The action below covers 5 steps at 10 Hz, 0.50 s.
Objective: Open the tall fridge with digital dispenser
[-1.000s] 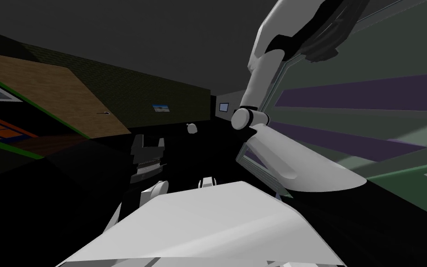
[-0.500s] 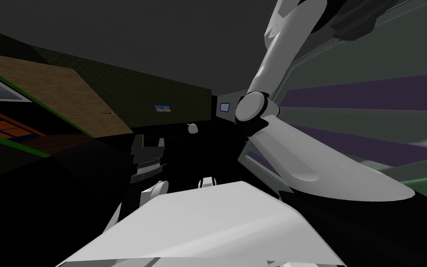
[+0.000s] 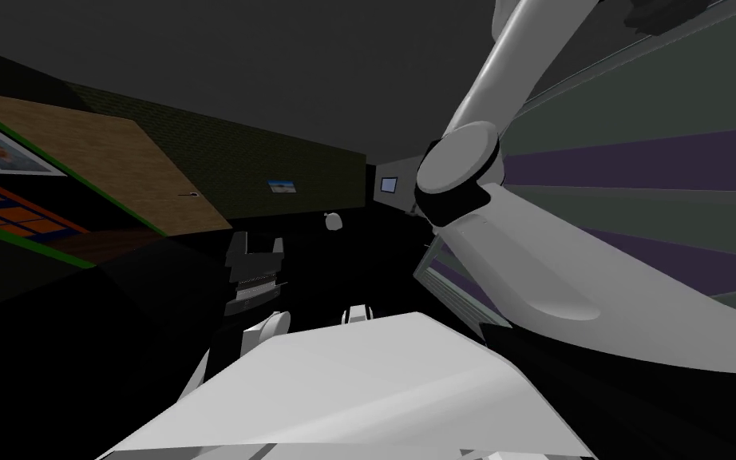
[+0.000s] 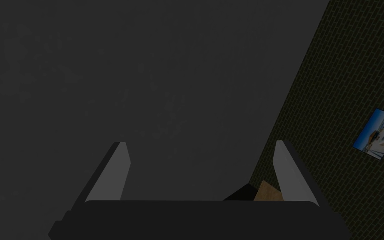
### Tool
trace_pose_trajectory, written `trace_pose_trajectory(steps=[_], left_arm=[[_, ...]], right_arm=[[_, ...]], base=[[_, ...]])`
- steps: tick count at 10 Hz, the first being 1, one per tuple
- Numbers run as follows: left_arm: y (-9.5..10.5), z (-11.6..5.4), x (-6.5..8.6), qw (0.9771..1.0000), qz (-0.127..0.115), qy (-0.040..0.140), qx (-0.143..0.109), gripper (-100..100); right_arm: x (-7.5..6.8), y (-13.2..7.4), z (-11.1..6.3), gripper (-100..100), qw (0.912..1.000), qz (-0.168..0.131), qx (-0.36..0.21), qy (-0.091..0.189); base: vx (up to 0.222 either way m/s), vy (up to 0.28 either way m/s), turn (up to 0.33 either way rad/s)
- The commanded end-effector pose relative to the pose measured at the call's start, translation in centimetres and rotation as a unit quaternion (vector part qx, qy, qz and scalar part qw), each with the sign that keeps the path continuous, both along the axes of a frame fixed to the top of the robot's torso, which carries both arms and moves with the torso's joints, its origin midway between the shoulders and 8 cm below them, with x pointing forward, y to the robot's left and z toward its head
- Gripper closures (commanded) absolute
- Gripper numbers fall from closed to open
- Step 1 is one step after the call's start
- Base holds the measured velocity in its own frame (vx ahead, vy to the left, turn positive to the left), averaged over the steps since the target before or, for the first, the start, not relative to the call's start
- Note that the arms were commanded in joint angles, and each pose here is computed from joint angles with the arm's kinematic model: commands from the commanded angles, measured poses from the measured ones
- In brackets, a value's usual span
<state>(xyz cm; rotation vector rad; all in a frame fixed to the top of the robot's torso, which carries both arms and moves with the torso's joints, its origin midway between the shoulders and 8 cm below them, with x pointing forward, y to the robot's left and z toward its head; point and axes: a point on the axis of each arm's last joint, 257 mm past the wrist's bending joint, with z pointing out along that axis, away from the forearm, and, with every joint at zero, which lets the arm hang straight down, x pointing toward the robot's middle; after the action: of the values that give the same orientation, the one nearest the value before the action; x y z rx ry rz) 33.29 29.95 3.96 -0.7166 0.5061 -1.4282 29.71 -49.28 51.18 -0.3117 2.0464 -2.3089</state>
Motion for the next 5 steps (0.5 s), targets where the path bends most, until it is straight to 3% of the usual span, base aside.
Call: trace_pose_trajectory(steps=[1,2,3,4,5], left_arm=[[0.0,0.0,0.0,1.0000,0.000,0.000,0.000,0],[0.0,0.0,0.0,1.0000,0.000,0.000,0.000,0],[0.0,0.0,0.0,1.0000,0.000,0.000,0.000,0],[0.0,0.0,0.0,1.0000,0.000,0.000,0.000,0],[0.0,0.0,0.0,1.0000,0.000,0.000,0.000,0]], right_arm=[[-0.2,-0.3,0.5,-100,1.0000,0.003,-0.002,-0.002],[-1.1,-0.4,1.3,-100,1.0000,0.005,-0.003,-0.002],[-0.8,-0.4,1.0,-100,1.0000,0.004,-0.002,-0.003],[-2.5,-0.3,2.4,-100,1.0000,0.005,-0.004,-0.003],[-2.5,-0.3,2.4,-100,1.0000,0.005,-0.004,-0.003]], base=[[0.010,0.000,0.003],[0.052,-0.075,-0.037],[0.034,-0.049,-0.005],[0.063,-0.005,0.001],[0.076,0.005,-0.007]])
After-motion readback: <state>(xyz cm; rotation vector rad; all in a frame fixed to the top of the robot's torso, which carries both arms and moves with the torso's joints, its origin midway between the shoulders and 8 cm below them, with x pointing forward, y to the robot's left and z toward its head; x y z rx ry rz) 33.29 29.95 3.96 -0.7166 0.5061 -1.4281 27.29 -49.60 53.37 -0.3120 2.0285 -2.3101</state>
